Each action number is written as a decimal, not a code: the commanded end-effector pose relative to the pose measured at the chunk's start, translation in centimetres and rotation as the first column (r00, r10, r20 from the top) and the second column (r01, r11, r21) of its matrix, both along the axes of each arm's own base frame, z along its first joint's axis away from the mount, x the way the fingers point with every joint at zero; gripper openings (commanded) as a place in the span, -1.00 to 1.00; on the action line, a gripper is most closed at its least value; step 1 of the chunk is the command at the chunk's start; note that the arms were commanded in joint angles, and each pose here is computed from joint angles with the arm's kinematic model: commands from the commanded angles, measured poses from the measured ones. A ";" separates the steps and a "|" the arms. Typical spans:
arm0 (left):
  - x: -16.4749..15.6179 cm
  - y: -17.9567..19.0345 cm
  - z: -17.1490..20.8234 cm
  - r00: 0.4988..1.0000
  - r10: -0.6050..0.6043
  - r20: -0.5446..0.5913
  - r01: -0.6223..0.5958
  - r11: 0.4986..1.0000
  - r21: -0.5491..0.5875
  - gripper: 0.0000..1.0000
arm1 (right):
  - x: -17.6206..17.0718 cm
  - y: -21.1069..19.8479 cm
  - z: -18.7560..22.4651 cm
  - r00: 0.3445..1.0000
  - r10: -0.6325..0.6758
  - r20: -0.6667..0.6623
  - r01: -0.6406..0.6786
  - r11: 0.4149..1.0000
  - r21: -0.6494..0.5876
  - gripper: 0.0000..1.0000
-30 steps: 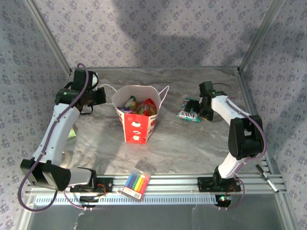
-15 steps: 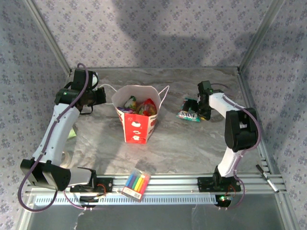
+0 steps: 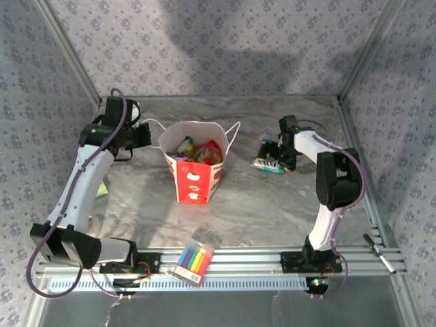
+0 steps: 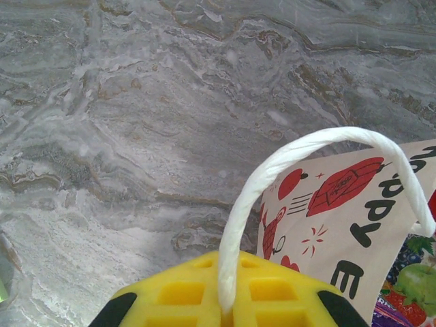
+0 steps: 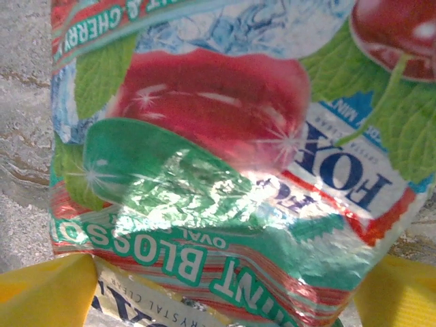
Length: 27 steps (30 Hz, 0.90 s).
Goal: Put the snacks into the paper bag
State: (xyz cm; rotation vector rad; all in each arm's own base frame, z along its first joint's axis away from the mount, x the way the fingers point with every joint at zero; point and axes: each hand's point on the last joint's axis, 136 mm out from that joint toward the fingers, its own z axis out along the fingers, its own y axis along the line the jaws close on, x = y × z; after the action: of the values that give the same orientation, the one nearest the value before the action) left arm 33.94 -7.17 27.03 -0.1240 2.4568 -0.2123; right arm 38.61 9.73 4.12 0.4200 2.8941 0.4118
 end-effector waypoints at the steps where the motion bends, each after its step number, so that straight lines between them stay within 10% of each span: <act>1: 0.2 -0.2 1.2 1.000 -0.015 0.025 0.015 1.000 0.004 -0.83 | 0.3 0.5 -0.2 1.000 0.027 -0.006 -0.027 1.000 0.003 0.85; 9: -0.1 -0.1 1.4 0.999 -0.018 0.030 0.018 1.000 0.010 -0.82 | 0.1 0.1 -0.4 1.000 0.024 -0.011 -0.025 0.999 -0.041 0.42; 17: -0.8 0.2 1.5 0.999 -0.014 0.040 0.013 1.000 0.014 -0.83 | -0.7 -0.4 0.2 0.999 0.033 -0.014 -0.034 0.997 -0.072 -0.45; 27: -1.4 0.4 2.0 0.998 -0.015 0.063 0.015 1.000 0.011 -0.83 | -1.4 -0.3 2.9 0.998 0.053 0.030 -0.050 0.994 -0.095 -0.74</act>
State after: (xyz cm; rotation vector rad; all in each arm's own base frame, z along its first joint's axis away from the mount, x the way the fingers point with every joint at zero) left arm 33.15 -6.99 28.49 -0.1128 2.4134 -0.2201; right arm 38.36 9.95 5.58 0.3437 2.8760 0.3457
